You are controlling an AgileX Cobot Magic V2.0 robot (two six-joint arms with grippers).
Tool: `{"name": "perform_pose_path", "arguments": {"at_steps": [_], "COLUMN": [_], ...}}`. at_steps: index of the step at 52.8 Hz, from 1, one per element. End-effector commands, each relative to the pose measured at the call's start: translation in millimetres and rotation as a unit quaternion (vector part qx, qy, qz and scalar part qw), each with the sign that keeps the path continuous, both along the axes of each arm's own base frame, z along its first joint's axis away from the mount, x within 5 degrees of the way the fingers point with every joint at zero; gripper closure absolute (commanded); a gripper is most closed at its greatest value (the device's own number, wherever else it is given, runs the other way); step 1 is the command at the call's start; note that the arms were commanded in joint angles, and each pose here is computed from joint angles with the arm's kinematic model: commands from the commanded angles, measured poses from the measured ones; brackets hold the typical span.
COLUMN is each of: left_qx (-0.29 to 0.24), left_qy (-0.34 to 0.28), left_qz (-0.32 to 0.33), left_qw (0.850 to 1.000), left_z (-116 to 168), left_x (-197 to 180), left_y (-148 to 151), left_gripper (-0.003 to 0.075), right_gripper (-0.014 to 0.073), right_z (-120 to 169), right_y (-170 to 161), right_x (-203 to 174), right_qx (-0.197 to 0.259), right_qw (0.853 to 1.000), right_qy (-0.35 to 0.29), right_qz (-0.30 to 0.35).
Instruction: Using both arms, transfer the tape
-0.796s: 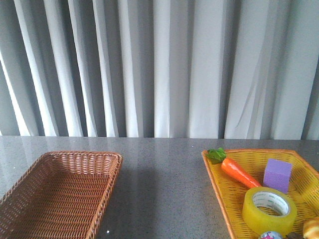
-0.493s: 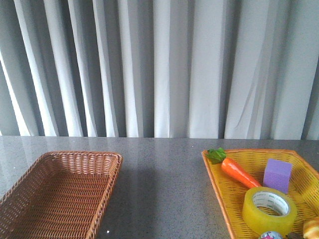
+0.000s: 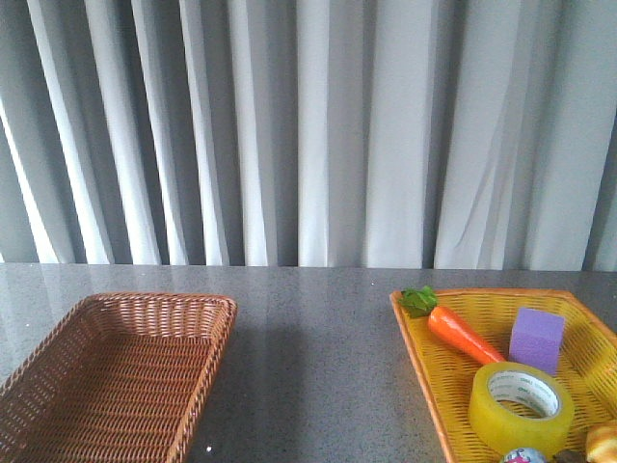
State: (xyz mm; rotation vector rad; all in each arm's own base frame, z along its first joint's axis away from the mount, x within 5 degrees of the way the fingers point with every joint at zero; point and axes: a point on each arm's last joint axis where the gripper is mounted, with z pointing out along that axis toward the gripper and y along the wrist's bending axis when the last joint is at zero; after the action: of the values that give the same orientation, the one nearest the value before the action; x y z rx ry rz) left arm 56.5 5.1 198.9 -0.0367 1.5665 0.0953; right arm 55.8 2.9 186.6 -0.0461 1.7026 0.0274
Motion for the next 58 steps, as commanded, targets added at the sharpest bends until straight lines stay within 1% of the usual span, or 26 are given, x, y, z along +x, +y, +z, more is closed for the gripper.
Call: {"name": "perform_pose_path", "arguments": {"at_steps": [1, 10, 18, 23, 25, 27, 30, 31, 33, 34, 37, 39, 41, 42, 43, 44, 45, 46, 49, 50, 52, 53, 55, 56, 58], "left_qx": [0.000, 0.000, 0.000, 0.005, 0.007, 0.009, 0.012, 0.014, 0.017, 0.016, 0.004, -0.007, -0.023, -0.036, -0.049, -0.062, -0.073, -0.082, -0.083, -0.076, -0.060, -0.046, -0.033, -0.028, -0.025], "left_qy": [-0.054, -0.054, -0.054, -0.086, -0.106, -0.132, -0.166, -0.184, -0.233, -0.251, -0.337, -0.388, -0.415, -0.421, -0.420, -0.415, -0.410, -0.402, -0.378, -0.365, -0.352, -0.345, -0.327, -0.319, -0.307], "left_qz": [-0.008, -0.008, -0.008, -0.011, -0.014, -0.017, -0.021, -0.023, -0.029, -0.032, -0.049, -0.062, -0.067, -0.068, -0.065, -0.061, -0.057, -0.052, -0.039, -0.034, -0.026, -0.021, -0.018, -0.018, -0.022], "left_qw": [0.999, 0.999, 0.999, 0.996, 0.994, 0.991, 0.986, 0.983, 0.972, 0.967, 0.940, 0.919, 0.907, 0.904, 0.904, 0.906, 0.907, 0.910, 0.921, 0.927, 0.934, 0.937, 0.944, 0.947, 0.951], "left_z": [15, 15, 15, 21, 24, 29, 35, 38, 47, 51, 66, 74, 83, 88, 91, 96, 101, 107, 129, 136, 150, 161, 178, 186, 203], "left_x": [-3, -3, -3, -4, -4, -5, -7, -8, -12, -14, -24, -30, -35, -37, -37, -36, -36, -36, -33, -31, -27, -24, -17, -14, -8], "left_y": [-1, -1, -1, -2, -3, -3, -4, -5, -6, -6, -9, -10, -9, -8, -7, -6, -4, -3, -1, -1, -1, -1, -1, -1, -1], "left_gripper": [0.0726, 0.0726, 0.0726, 0.0726, 0.0726, 0.0726, 0.0726, 0.0726, 0.0726, 0.0726, 0.0726, 0.0726, 0.0726, 0.0726, 0.0726, 0.0726, 0.0726, 0.0726, 0.0726, 0.0726, 0.0726, 0.0726, 0.0726, 0.0726, 0.0726], "right_gripper": [0.0603, 0.0603, 0.0603, 0.0603, 0.0603, 0.0603, 0.0603, 0.0603, 0.0603, 0.0603, 0.0603, 0.0603, 0.0603, 0.0603, 0.0603, 0.0603, 0.0603, 0.0603, 0.0603, 0.0603, 0.0603, 0.0603, 0.0603, 0.0603, 0.0603], "right_z": [4, 4, 8, 15, 22, 28, 43, 49, 57, 63, 81, 92, 106, 112, 124, 133, 139, 153, 183, 189, 210, 224, 240, 247, 262], "right_y": [-1, -1, -1, -1, -1, -2, -3, -3, -4, -5, -6, -6, -5, -4, -2, -1, 1, 4, 7, 8, 8, 8, 7, 6, 4], "right_x": [0, 0, 0, 0, -1, -2, -6, -9, -13, -17, -29, -35, -40, -40, -43, -44, -43, -45, -46, -42, -38, -37, -30, -21, -9], "right_qx": [-0.006, -0.010, -0.009, -0.010, -0.014, -0.009, 0.012, 0.021, 0.029, 0.033, 0.044, 0.051, 0.045, 0.040, 0.025, 0.016, -0.001, -0.025, -0.061, -0.063, -0.068, -0.063, -0.050, -0.036, -0.020], "right_qw": [0.999, 0.999, 0.998, 0.995, 0.991, 0.986, 0.967, 0.958, 0.943, 0.930, 0.887, 0.866, 0.854, 0.855, 0.850, 0.851, 0.856, 0.856, 0.868, 0.877, 0.889, 0.892, 0.903, 0.915, 0.929], "right_qy": [-0.038, -0.038, -0.060, -0.098, -0.133, -0.167, -0.252, -0.286, -0.332, -0.366, -0.459, -0.498, -0.518, -0.518, -0.526, -0.526, -0.517, -0.516, -0.492, -0.475, -0.453, -0.448, -0.427, -0.402, -0.370], "right_qz": [-0.004, -0.004, -0.005, -0.006, -0.008, -0.010, -0.015, -0.016, -0.018, -0.019, -0.016, -0.015, -0.012, -0.009, -0.003, 0.001, 0.006, 0.012, 0.021, 0.023, 0.024, 0.025, 0.023, 0.021, 0.015]}}
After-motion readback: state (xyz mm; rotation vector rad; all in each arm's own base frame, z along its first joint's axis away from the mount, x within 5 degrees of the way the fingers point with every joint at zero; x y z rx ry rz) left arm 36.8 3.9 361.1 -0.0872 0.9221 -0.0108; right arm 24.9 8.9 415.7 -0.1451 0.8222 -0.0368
